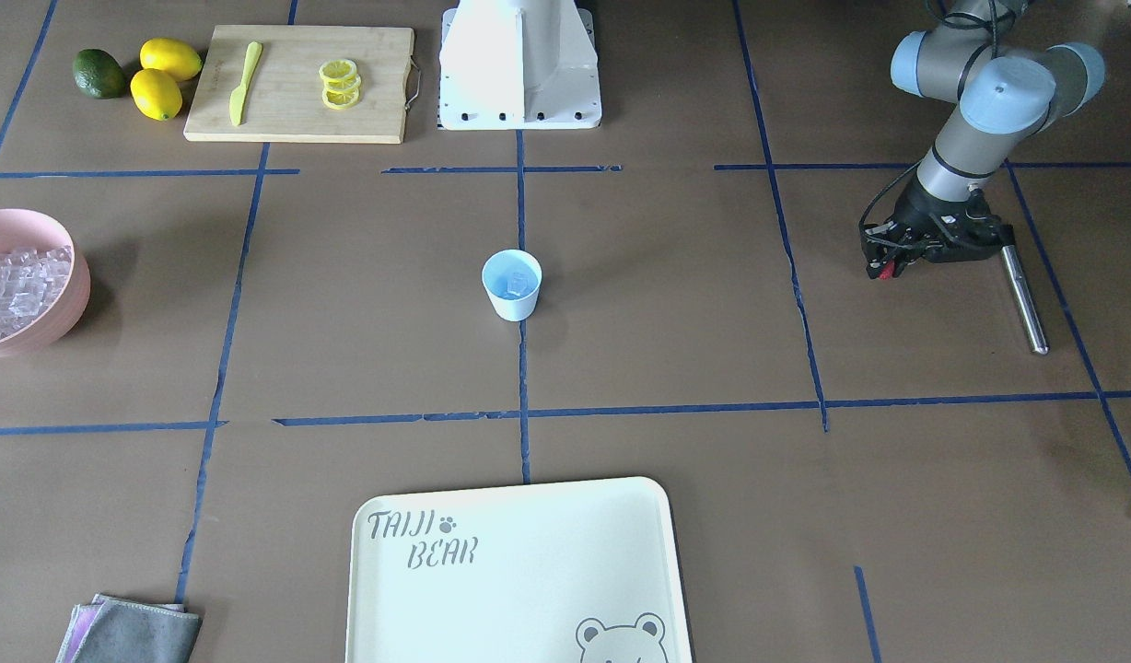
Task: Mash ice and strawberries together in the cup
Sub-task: 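Carry the strawberry with the left gripper over the light-blue cup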
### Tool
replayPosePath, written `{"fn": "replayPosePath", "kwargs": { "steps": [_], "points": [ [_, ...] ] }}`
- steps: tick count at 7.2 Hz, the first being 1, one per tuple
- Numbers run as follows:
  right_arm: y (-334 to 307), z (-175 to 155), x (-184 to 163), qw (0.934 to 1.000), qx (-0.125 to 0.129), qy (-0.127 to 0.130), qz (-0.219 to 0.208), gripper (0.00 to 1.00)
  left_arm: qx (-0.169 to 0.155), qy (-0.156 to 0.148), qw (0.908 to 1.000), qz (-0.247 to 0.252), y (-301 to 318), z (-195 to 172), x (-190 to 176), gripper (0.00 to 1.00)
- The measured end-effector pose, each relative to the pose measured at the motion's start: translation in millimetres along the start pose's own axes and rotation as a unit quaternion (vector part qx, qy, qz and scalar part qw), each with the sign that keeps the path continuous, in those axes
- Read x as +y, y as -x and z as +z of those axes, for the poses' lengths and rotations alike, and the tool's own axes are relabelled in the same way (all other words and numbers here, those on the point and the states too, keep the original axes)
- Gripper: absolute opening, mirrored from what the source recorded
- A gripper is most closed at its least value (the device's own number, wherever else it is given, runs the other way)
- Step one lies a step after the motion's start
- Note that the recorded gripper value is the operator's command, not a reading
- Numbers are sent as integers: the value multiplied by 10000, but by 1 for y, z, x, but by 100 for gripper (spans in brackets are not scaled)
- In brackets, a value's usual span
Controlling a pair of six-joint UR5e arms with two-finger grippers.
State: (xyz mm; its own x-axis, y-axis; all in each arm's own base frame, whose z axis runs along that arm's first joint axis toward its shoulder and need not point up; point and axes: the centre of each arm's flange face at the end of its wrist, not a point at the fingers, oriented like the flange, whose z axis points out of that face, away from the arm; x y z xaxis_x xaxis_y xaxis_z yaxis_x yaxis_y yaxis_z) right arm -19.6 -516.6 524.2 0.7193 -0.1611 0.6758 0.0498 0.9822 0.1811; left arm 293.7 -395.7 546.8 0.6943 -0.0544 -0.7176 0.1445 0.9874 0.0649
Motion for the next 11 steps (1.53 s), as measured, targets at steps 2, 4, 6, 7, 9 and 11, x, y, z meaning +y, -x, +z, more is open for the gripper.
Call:
{"fn": "replayPosePath", "kwargs": {
  "steps": [2,4,6,7,9,11],
  "points": [
    [-10,-1,3,10000,-11,7,65,100,41,29,10000,-33,-24,-29,-3,0],
    [-33,4,18,9998,-114,90,125,100,-45,71,9999,-120,-92,-72,-25,0],
    [-73,12,43,9996,-188,196,34,100,-69,91,9994,-325,-192,-116,-57,0],
    [-94,15,56,9995,-219,221,9,100,-7,93,9988,-480,-238,-138,-69,0],
    [-122,11,76,9992,-321,176,169,100,247,118,9964,-799,-311,-157,-83,0],
    [-129,7,81,9990,-354,137,254,100,681,224,9929,-945,-376,-145,-75,0]
  ]
}}
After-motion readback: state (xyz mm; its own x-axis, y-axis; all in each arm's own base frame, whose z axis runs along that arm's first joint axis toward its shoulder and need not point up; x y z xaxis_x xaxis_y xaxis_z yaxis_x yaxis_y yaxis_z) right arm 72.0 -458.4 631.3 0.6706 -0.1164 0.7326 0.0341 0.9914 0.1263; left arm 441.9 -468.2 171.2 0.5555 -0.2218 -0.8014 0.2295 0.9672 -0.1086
